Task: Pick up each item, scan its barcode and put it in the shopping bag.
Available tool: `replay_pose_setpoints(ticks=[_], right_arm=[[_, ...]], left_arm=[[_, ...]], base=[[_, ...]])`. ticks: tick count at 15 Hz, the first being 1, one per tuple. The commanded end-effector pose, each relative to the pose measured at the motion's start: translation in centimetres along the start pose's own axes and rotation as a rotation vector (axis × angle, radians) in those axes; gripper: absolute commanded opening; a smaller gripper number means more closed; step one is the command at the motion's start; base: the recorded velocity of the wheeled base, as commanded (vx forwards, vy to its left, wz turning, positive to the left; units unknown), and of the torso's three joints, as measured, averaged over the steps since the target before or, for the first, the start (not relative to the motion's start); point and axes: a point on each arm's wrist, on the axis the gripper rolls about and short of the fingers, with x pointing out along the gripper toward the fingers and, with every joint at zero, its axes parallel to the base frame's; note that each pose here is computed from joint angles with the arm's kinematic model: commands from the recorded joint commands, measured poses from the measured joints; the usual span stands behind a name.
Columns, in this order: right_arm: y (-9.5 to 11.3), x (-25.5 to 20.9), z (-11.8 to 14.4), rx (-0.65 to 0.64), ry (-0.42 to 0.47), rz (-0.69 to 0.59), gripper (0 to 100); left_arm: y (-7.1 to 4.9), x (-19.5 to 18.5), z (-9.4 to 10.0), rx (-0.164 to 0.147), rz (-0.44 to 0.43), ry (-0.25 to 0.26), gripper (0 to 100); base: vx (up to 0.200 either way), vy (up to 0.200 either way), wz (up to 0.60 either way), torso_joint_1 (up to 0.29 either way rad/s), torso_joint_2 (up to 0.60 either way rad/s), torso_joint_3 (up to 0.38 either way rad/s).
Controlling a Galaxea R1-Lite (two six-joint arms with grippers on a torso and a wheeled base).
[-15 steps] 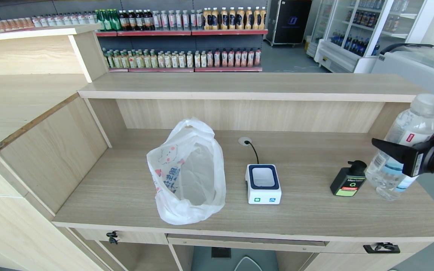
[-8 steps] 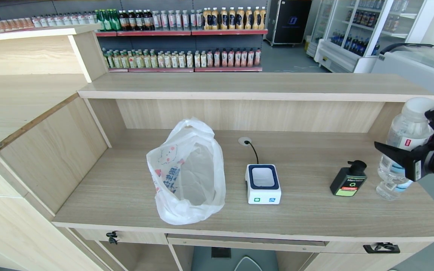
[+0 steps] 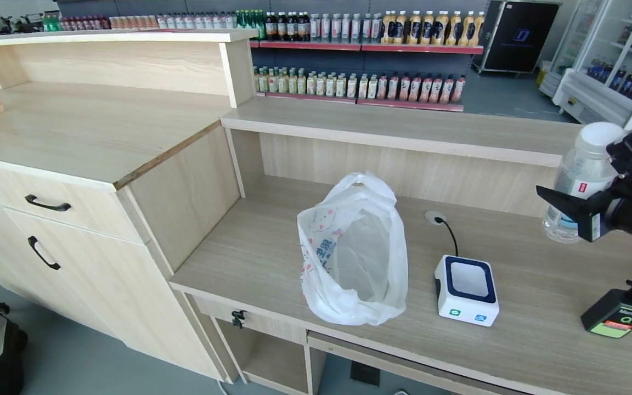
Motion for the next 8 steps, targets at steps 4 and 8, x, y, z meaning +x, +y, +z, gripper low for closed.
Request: replay_pose_setpoints(ticks=[4, 8], right_arm=[[1.4, 4.9, -3.8, 0.019, 0.028, 0.098, 0], [2.3, 6.9, -5.9, -0.047, -0.014, 0.202, 0]], left_arm=[[0.0, 0.0, 0.0, -0.001, 0.001, 0.001, 100], [0.0, 0.0, 0.0, -0.001, 0.001, 0.001, 100]], base=[[0.0, 0.0, 0.0, 0.0, 0.0, 0.0], [0.0, 0.0, 0.0, 0.0, 0.0, 0.0]])
